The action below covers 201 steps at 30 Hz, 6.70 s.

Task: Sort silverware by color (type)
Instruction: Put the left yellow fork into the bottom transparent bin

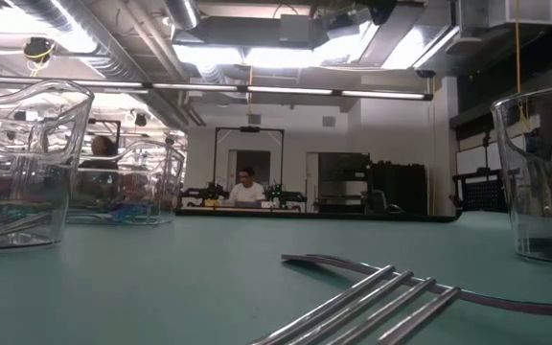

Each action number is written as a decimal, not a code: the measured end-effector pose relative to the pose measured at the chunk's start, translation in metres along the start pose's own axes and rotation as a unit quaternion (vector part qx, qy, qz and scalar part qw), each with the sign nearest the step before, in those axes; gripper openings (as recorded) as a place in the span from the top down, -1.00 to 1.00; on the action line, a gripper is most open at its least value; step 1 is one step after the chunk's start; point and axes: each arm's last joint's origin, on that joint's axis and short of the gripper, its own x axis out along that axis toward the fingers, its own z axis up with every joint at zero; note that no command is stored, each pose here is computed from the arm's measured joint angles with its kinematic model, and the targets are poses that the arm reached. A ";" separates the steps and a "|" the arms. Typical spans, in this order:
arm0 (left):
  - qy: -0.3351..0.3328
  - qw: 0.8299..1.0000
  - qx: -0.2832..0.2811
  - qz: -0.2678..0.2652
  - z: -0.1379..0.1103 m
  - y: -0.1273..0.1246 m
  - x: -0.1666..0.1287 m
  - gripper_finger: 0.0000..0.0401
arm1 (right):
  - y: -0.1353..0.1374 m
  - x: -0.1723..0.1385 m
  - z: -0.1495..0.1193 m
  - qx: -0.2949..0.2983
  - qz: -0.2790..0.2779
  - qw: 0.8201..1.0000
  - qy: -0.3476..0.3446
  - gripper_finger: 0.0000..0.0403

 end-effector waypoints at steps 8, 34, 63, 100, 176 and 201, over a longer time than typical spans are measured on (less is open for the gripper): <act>-0.036 0.996 -0.008 -0.082 -0.018 -0.075 0.030 0.57 | 0.000 0.000 0.000 0.000 0.000 1.000 -0.002 0.08; 0.101 0.994 -0.020 0.039 -0.069 -0.190 0.177 0.57 | -0.001 0.000 -0.009 -0.010 -0.003 0.999 0.045 0.08; 0.106 0.992 -0.012 0.067 -0.086 -0.190 0.235 0.57 | -0.002 -0.002 -0.019 -0.021 -0.007 0.995 0.098 0.08; 0.096 0.994 -0.006 0.049 -0.088 -0.187 0.243 0.80 | -0.002 -0.002 -0.019 -0.021 -0.003 0.995 0.098 0.08; 0.092 0.956 -0.192 0.201 -0.183 -0.067 0.086 0.80 | -0.001 -0.002 -0.022 -0.006 0.005 0.994 0.111 0.08; 0.129 0.952 -0.202 0.190 -0.207 -0.048 0.114 0.66 | -0.001 -0.002 -0.022 -0.006 0.005 0.994 0.111 0.08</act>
